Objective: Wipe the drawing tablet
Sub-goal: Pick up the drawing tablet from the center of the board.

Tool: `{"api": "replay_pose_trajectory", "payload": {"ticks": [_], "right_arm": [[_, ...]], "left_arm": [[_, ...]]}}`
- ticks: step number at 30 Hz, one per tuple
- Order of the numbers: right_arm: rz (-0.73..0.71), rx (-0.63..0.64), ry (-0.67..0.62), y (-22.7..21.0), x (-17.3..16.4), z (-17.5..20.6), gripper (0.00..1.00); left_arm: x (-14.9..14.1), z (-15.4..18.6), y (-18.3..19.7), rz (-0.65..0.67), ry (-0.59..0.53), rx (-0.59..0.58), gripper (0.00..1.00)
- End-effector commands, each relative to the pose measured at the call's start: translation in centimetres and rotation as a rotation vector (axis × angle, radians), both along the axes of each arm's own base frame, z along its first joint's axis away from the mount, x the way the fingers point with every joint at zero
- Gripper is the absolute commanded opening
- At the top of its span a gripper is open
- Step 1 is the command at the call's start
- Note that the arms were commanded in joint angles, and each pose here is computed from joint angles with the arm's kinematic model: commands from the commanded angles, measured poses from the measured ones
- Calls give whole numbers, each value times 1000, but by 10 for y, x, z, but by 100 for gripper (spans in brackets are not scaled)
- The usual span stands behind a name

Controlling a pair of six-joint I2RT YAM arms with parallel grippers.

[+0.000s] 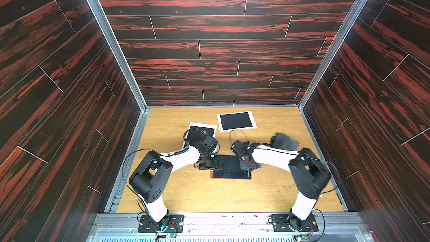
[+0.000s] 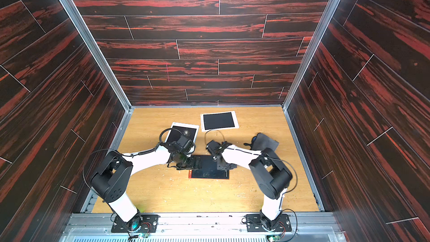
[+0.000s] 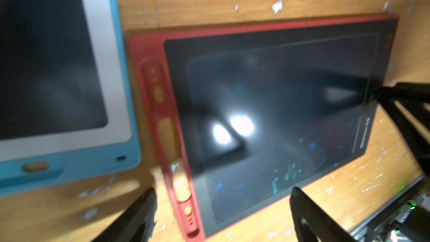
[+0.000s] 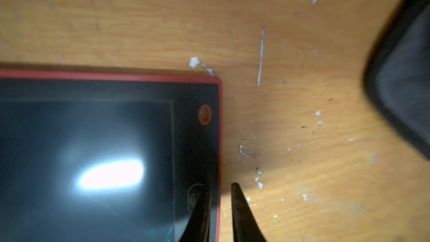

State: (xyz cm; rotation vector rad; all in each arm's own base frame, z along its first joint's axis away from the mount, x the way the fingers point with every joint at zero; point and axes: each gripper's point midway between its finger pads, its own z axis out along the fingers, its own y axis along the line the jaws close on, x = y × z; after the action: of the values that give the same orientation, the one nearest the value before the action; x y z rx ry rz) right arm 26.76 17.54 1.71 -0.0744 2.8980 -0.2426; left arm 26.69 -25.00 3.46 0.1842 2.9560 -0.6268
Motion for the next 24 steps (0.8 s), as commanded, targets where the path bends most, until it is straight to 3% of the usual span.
{"api": "replay_pose_trajectory", "payload": {"ticks": [1, 5, 9, 14, 24], "right_arm": [[-40, 32, 281, -29, -52, -22, 21], [-37, 209, 284, -19, -48, -20, 28], [-55, 401, 307, -3, -55, -22, 37], [-88, 499, 340, -1, -67, -29, 42], [-147, 686, 400, 10, -91, -38, 43]], "left_arm": [[-3, 15, 15, 3, -17, 18, 91], [-7, 12, 15, 56, 3, -59, 97], [-4, 10, 3, 111, 12, -173, 94], [4, 10, -9, 125, 3, -240, 92], [6, 0, -25, 137, 54, -329, 89]]}}
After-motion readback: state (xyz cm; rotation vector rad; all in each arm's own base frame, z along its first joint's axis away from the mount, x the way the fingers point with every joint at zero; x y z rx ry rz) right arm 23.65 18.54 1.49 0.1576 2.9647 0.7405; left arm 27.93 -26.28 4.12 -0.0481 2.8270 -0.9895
